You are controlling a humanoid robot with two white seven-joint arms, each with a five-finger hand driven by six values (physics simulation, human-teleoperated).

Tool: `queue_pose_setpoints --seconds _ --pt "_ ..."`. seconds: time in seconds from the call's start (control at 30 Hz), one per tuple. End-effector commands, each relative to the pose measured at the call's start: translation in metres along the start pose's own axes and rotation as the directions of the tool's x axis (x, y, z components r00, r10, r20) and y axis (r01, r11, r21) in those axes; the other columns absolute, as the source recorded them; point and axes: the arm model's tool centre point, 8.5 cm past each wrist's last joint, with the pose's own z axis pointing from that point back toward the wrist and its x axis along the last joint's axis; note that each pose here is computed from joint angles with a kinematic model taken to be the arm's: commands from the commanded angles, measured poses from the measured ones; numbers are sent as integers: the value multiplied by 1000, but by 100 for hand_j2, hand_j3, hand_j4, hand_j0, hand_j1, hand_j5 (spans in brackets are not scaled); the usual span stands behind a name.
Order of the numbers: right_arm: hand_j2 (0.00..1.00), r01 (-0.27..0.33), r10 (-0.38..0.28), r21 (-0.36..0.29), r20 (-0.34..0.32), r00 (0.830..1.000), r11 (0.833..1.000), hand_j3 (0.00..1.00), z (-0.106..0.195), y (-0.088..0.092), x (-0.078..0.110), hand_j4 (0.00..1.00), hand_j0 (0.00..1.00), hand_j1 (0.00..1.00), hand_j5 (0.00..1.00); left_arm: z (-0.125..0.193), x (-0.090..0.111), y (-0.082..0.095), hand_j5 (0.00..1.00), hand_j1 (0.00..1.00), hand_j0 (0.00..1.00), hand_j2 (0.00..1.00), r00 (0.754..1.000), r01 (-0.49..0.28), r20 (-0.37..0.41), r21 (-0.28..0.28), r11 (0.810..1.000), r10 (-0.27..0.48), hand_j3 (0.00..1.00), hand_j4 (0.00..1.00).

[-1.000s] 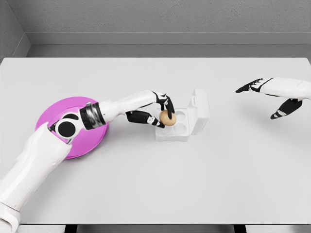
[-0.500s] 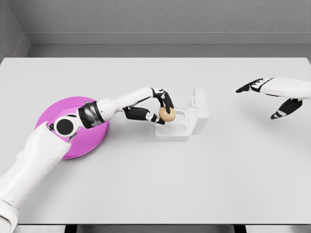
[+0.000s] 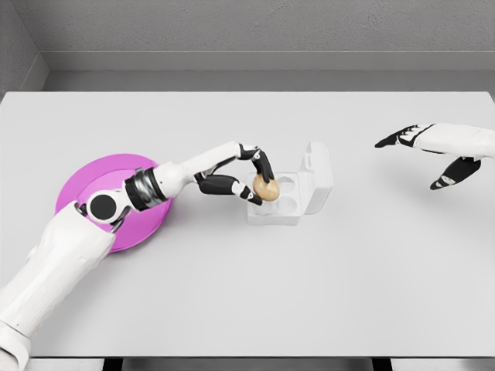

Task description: Pack egg into the box and close the box lid

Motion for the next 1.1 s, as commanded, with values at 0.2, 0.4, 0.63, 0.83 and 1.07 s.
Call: queue_pose_setpoints --seconds 0.2,0.4,0.63,0.83,1.07 --pt "100 16 -16 -4 -12 1000 1000 100 2 1 -4 100 100 100 100 5 -10 5 35 35 35 35 999 -14 -33 7 1000 14 35 35" --pt "100 17 -17 -4 -14 1000 1000 100 2 2 -5 100 100 100 100 -3 -8 1 35 35 35 35 1000 -15 -21 -15 1000 15 35 35" --pt "100 25 -25 -4 -25 999 1000 100 4 3 -9 100 100 100 100 -2 -9 0 37 37 37 37 1000 -16 -23 -16 1000 15 37 37" --pt "100 25 -25 -6 -25 999 1000 100 4 3 -9 100 100 100 100 0 -14 6 37 37 37 37 999 -14 -44 -7 1000 14 37 37" --pt "100 25 -25 -6 -25 999 1000 100 4 3 -9 100 100 100 100 -1 -13 4 38 38 38 38 999 -13 -40 -11 1000 13 38 38"
